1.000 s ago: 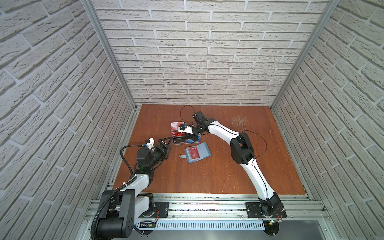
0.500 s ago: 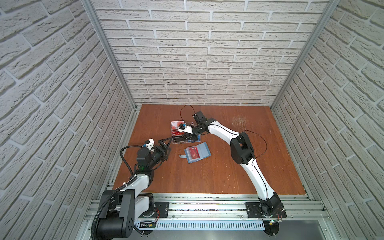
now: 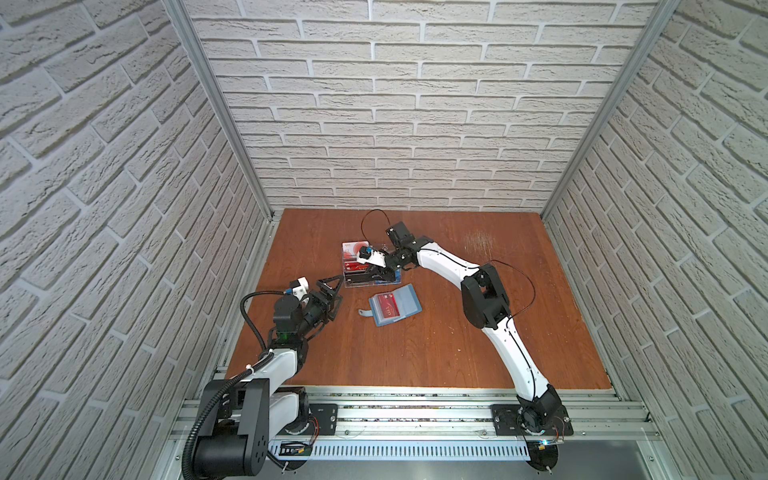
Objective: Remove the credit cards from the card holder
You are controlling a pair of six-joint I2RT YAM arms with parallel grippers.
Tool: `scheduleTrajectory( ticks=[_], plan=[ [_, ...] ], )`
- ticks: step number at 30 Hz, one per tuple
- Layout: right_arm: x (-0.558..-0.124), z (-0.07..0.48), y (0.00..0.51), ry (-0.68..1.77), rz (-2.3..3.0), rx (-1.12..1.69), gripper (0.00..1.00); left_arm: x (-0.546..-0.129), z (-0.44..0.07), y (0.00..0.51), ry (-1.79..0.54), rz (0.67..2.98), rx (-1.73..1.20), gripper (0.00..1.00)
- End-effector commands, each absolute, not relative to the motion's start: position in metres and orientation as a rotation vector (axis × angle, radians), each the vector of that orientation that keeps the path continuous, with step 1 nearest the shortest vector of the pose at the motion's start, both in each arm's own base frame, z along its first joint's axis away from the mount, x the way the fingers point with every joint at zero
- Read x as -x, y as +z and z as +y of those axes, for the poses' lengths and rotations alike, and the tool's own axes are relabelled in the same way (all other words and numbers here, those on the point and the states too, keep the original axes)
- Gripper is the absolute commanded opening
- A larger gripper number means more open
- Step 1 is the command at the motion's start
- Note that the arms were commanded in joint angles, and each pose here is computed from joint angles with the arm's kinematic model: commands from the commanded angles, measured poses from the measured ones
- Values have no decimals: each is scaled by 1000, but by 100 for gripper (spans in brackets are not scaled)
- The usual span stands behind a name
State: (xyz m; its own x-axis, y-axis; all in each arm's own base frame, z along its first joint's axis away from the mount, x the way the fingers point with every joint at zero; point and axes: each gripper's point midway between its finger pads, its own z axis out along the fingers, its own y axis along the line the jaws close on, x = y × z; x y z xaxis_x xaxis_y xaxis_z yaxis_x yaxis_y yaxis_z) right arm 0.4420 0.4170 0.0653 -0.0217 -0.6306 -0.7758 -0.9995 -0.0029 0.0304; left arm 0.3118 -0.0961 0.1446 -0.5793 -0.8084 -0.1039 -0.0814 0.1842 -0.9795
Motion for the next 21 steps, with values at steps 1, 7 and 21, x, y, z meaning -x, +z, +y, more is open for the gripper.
scheduleTrajectory(
  ticks=[1,7,21],
  plan=[
    [-442,423,116,817,1605,1664,26,-311,-96,157,-1461,1780,775,98],
    [-442,423,131,811,1585,1640,28,-311,-96,158,-1453,1784,770,98],
    [-433,414,193,771,1483,1545,36,-304,-95,173,-1416,1788,721,98]
  ],
)
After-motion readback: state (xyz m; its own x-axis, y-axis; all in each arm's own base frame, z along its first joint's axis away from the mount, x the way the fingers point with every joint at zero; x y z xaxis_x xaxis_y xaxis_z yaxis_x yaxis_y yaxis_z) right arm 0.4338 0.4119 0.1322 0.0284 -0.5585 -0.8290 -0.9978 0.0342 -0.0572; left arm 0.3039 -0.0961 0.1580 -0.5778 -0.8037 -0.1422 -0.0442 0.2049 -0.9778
